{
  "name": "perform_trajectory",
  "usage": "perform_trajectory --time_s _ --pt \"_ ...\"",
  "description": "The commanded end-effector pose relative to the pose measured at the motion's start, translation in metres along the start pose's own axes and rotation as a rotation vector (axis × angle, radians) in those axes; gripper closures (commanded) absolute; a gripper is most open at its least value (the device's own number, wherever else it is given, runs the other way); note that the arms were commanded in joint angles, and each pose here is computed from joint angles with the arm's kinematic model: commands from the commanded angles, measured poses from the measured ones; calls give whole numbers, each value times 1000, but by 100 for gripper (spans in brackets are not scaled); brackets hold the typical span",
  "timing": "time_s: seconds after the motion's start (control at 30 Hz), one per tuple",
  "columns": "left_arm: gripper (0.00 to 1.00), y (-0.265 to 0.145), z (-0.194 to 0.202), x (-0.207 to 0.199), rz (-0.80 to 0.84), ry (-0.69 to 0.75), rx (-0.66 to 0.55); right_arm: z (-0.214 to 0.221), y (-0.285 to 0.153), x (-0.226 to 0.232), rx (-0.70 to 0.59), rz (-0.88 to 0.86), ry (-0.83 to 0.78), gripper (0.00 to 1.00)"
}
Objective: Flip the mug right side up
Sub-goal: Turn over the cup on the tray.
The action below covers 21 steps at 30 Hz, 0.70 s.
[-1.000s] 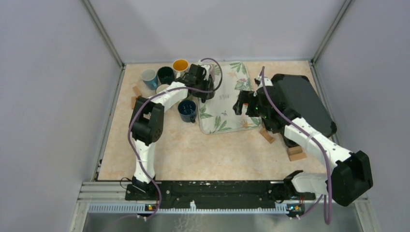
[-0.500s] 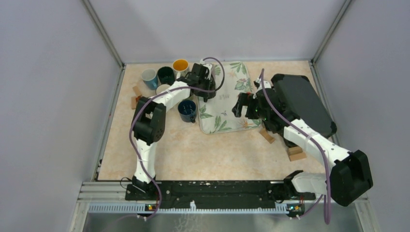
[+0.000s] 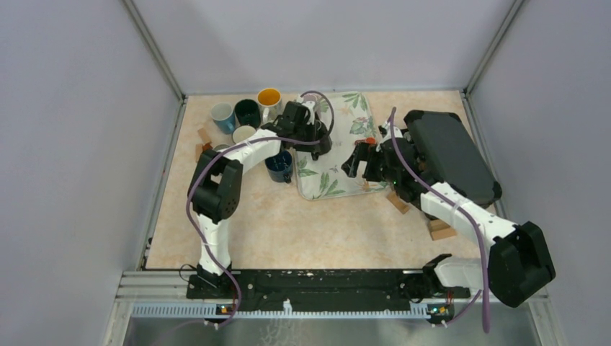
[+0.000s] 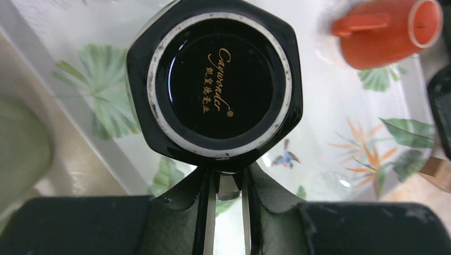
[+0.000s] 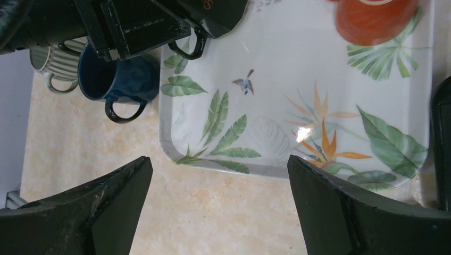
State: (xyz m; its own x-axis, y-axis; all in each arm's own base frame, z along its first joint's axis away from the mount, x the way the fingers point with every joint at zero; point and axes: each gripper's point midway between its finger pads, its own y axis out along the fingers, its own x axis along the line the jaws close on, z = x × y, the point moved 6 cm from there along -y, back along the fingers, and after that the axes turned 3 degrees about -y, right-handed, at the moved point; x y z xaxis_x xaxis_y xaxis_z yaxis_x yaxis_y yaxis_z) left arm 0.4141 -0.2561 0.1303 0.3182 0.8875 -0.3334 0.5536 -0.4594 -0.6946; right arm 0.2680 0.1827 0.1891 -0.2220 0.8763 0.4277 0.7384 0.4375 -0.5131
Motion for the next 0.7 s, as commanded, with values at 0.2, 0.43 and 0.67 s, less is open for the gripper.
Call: perform_trajectory --time_s 0.2,0.43,0.67 --pt "100 -44 -26 -62 405 -193 -122 -6 9 5 -60 -72 90 1" --pt "100 -67 -36 -85 607 -265 -139 -15 2 7 -105 -116 124 3" --pt "100 -102 -53 -104 748 -272 -204 -31 -9 8 -158 -196 165 4"
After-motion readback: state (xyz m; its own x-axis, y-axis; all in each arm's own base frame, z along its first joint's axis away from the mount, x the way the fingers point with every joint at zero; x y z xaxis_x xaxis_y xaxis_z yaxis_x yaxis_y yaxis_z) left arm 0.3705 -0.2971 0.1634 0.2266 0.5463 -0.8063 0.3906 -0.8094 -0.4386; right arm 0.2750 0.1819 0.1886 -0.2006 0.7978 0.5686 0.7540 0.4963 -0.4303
